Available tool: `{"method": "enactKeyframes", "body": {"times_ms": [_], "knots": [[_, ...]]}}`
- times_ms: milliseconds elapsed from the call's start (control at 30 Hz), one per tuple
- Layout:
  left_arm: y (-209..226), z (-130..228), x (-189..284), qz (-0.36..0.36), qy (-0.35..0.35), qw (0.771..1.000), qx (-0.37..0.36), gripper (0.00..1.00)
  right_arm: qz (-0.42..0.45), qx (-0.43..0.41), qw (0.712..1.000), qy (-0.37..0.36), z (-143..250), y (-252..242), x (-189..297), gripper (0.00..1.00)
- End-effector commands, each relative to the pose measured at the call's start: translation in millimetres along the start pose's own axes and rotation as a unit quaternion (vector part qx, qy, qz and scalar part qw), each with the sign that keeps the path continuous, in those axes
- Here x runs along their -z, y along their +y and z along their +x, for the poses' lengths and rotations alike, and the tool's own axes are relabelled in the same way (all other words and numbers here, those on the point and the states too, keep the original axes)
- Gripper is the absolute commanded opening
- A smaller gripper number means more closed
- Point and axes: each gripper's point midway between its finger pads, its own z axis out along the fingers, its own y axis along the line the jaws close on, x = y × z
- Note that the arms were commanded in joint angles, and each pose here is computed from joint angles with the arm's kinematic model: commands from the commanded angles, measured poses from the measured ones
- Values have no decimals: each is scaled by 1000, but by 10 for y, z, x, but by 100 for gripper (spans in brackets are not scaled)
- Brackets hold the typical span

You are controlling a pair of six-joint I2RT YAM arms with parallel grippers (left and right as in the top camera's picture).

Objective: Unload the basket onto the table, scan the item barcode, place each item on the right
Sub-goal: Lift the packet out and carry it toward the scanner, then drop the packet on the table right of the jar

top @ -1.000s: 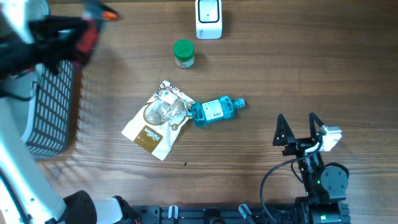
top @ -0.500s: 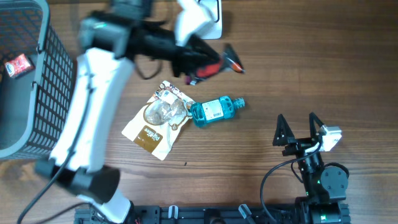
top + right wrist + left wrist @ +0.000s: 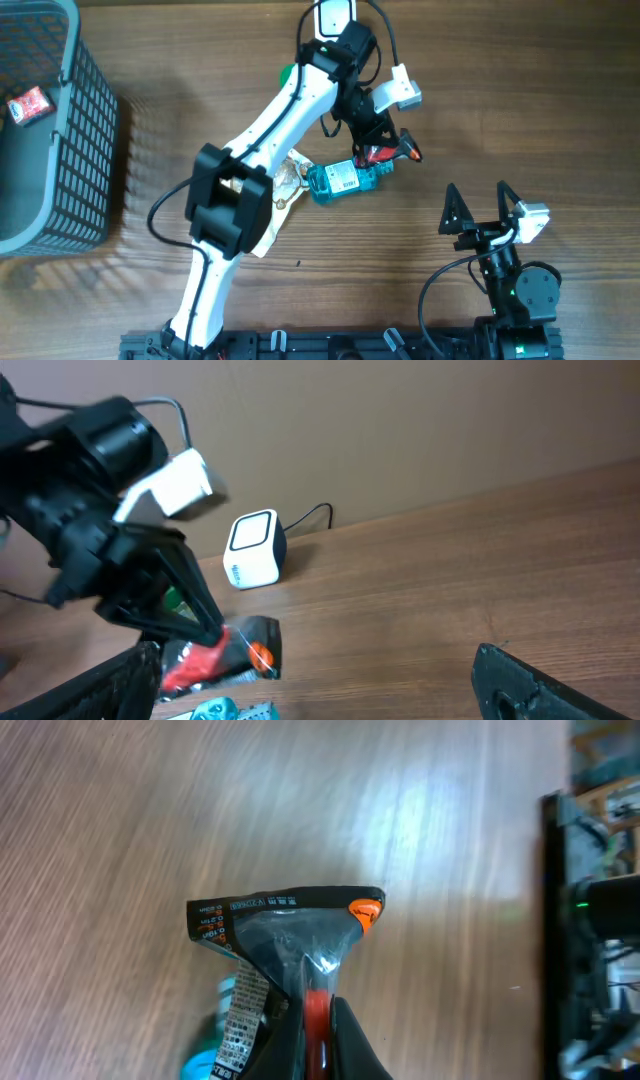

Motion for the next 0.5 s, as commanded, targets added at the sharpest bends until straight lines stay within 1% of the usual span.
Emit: {"method": "enactKeyframes", "body": {"times_ms": [0, 133, 300, 367, 400, 433, 467], "knots": [[152, 49, -36, -28, 13, 999, -11, 4, 4, 9, 1000, -6, -24, -9, 4, 100], [322, 77, -147, -45, 16, 999, -16, 4, 4, 9, 1000, -6, -24, -9, 4, 100], [487, 74, -140, -84, 23, 996, -26, 62, 4, 9, 1000, -6, -24, -9, 4, 100], [538, 149, -118, -102, 42, 994, -20, 76, 4, 9, 1000, -6, -24, -9, 4, 100], [532, 158, -47, -113, 50, 992, -18, 85, 4, 9, 1000, -6, -24, -9, 4, 100], [502, 142, 80, -125, 56, 990, -17, 100, 4, 9, 1000, -6, -24, -9, 4, 100], [459, 105, 271, -147, 63, 987, -19, 100, 4, 9, 1000, -6, -24, -9, 4, 100]]}}
